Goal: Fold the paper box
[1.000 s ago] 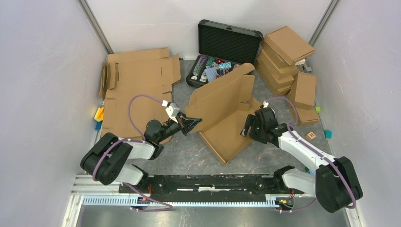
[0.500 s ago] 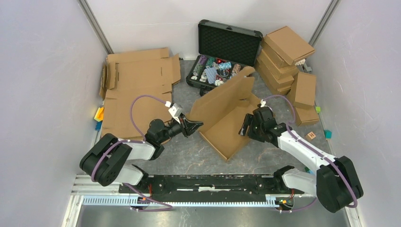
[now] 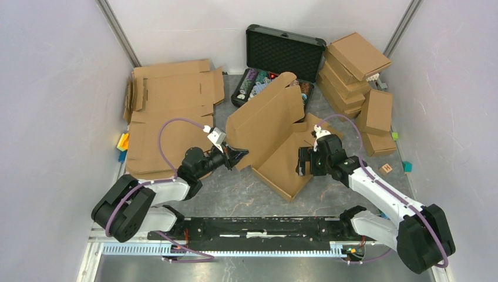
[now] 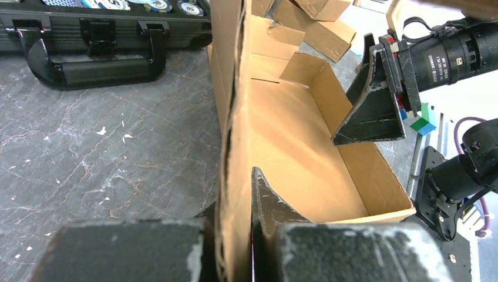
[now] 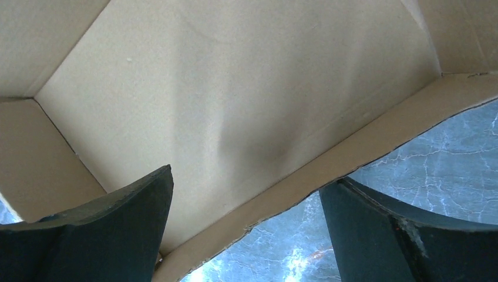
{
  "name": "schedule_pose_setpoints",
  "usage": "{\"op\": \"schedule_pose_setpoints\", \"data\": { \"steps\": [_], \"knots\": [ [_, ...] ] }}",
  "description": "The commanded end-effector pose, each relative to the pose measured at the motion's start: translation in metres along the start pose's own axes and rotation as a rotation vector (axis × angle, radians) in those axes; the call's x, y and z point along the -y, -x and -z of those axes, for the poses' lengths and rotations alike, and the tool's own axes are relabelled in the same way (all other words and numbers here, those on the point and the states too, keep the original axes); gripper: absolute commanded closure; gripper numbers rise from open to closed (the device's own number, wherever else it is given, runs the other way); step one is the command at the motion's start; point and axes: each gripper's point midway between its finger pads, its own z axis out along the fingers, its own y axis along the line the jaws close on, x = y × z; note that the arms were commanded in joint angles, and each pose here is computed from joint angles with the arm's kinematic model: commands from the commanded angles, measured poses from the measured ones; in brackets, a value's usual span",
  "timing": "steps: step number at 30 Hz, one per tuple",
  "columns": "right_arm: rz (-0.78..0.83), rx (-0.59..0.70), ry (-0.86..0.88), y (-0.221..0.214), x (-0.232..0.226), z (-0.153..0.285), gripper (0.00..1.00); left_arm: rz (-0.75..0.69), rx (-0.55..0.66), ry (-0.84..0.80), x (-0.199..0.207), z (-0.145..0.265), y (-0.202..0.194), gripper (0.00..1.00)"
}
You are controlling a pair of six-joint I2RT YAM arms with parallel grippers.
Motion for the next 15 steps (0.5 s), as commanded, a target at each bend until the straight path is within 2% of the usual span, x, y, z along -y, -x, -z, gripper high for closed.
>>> {"op": "schedule_pose_setpoints", "data": {
  "steps": [1, 8, 11, 15],
  "knots": [
    [0.101, -0.003, 0.045, -0.001, -0.005, 0.005, 0.02, -0.077, 0.012, -0.002, 0.001, 0.002, 0.004, 0.93],
    [0.105, -0.077, 0.012, -0.019, 0.004, 0.009, 0.02, -0.147, 0.029, 0.088, -0.012, 0.012, 0.012, 0.98],
    [0.126, -0.037, 0.002, -0.009, 0.005, 0.017, 0.02, -0.161, 0.032, 0.087, -0.011, 0.013, 0.012, 0.98],
    [0.229, 0.007, -0.038, 0.014, 0.01, 0.033, 0.02, -0.184, 0.021, 0.1, -0.013, 0.015, 0.013, 0.98]
  ]
}}
